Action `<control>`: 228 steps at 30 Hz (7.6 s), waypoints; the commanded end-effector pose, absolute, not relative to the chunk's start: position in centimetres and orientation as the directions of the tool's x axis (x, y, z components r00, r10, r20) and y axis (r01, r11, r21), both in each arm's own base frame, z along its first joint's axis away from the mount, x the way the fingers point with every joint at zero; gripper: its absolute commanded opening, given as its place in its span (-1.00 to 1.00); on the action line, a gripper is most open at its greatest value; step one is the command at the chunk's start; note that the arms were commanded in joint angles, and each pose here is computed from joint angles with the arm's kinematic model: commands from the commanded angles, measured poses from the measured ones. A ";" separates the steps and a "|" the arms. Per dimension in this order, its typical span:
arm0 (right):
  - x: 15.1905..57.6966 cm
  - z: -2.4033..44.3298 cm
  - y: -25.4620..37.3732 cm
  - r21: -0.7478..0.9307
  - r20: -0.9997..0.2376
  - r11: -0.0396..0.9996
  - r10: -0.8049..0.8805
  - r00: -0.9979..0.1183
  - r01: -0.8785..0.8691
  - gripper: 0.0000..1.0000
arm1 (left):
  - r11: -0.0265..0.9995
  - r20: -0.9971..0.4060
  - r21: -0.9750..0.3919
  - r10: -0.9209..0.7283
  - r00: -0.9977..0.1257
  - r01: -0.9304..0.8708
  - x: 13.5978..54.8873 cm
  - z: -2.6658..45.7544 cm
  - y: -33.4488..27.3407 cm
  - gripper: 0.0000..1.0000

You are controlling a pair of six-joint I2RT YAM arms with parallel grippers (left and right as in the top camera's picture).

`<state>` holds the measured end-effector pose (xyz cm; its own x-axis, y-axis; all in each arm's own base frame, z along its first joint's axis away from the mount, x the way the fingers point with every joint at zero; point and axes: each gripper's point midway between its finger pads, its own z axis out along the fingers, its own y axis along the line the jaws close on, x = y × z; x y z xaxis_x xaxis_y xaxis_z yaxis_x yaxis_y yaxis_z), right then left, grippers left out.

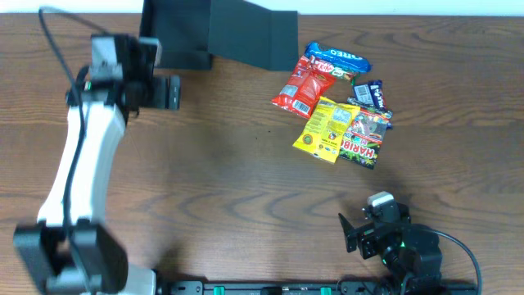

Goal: Pack container

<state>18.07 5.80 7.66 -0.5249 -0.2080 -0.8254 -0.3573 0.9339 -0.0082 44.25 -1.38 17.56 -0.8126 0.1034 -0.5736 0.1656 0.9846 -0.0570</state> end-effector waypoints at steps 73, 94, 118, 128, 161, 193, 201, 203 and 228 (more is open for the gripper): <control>18.1 7.5 5.6 0.000 -0.825 0.940 -0.194 -0.531 -0.343 0.98 | 0.974 -0.123 -0.178 0.117 -0.986 0.137 44.4 15.0 2.9 0.92; 18.1 7.5 5.6 0.000 -0.825 0.940 -0.194 -0.531 -0.343 0.99 | 0.974 -0.394 -0.022 0.198 -0.898 0.225 45.4 23.4 3.9 0.91; 18.1 7.5 5.6 0.000 -0.825 0.940 -0.193 -0.531 -0.342 0.98 | 0.950 -0.338 -0.044 -0.304 -0.891 -0.308 46.0 7.0 11.8 1.00; 18.1 7.5 5.6 0.000 -0.825 0.940 -0.193 -0.531 -0.342 0.99 | 0.926 -0.417 -0.082 -0.368 -0.831 -0.369 48.2 7.1 12.4 0.15; 18.1 7.5 5.6 0.000 -0.825 0.940 -0.193 -0.531 -0.342 0.99 | 0.588 -0.071 -0.072 -0.809 -0.583 -0.806 41.4 2.6 10.9 -0.89; 18.1 7.5 5.6 0.000 -0.825 0.940 -0.193 -0.531 -0.342 0.98 | 0.093 0.216 -0.034 -0.971 -0.098 -0.995 32.8 5.8 -1.7 -0.88; 18.1 7.5 5.6 0.000 -0.825 0.940 -0.193 -0.531 -0.342 0.98 | 0.048 0.247 -0.025 -0.968 -0.053 -0.999 33.0 6.0 -7.1 -0.88; 18.1 7.5 5.6 0.000 -0.825 0.940 -0.194 -0.531 -0.343 0.98 | 0.072 0.236 -0.040 -0.968 -0.080 -0.997 33.2 5.9 -8.0 -0.88; 18.1 7.5 5.6 0.000 -0.825 0.940 -0.193 -0.531 -0.342 0.98 | 0.433 0.229 -0.261 -0.840 -0.491 -0.863 34.3 8.3 -13.3 0.91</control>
<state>18.08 5.81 7.67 -0.5245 -0.2080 -0.8256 -0.3576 0.9338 -0.0080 33.91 -13.11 5.95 -0.3635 -0.8924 0.2673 -0.9296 0.3286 -0.1670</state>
